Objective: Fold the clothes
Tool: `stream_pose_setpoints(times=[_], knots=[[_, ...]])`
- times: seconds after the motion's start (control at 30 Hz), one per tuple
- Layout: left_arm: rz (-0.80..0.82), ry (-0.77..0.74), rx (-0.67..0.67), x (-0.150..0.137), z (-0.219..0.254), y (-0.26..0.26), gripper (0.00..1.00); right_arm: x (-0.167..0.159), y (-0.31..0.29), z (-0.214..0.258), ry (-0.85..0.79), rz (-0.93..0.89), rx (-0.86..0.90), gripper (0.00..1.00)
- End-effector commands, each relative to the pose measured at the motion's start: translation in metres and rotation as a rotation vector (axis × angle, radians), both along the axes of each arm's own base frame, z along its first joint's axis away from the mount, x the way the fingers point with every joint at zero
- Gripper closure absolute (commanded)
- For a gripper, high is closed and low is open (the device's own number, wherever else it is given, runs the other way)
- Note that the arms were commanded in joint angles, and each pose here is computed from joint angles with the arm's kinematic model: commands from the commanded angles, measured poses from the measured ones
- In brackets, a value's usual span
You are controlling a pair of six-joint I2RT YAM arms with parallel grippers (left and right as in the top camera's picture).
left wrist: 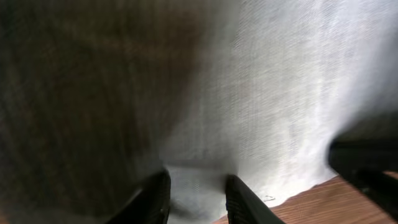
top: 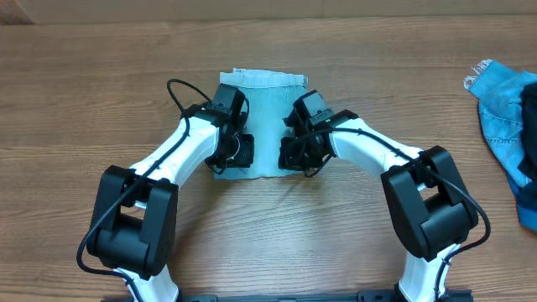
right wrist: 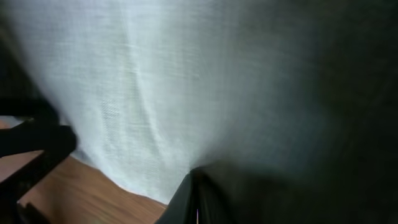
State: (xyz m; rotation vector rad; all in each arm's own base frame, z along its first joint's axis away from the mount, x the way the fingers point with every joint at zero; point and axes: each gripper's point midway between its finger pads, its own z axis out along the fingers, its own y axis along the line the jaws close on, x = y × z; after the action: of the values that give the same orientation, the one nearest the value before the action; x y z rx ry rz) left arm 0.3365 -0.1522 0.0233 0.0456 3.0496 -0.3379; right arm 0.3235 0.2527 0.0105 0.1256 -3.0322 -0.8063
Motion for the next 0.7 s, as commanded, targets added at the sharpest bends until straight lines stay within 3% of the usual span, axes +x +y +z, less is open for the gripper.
stream_pose_setpoints(times=[0.0,0.23,0.43,0.67], knots=[[0.034,0.019,0.122,-0.004,-0.01,0.034,0.67,0.013,-0.035,-0.012,0.06,-0.171,-0.087,0.96],[0.063,0.031,0.126,0.0,-0.01,0.057,0.67,0.03,-0.082,-0.015,0.106,-0.329,-0.114,0.96],[0.057,0.03,0.129,0.006,0.002,0.069,0.7,0.038,-0.096,-0.002,0.04,-0.263,-0.09,0.96],[0.078,-0.137,0.091,0.033,0.099,0.07,0.66,0.04,-0.083,0.066,-0.114,-0.166,0.029,0.96]])
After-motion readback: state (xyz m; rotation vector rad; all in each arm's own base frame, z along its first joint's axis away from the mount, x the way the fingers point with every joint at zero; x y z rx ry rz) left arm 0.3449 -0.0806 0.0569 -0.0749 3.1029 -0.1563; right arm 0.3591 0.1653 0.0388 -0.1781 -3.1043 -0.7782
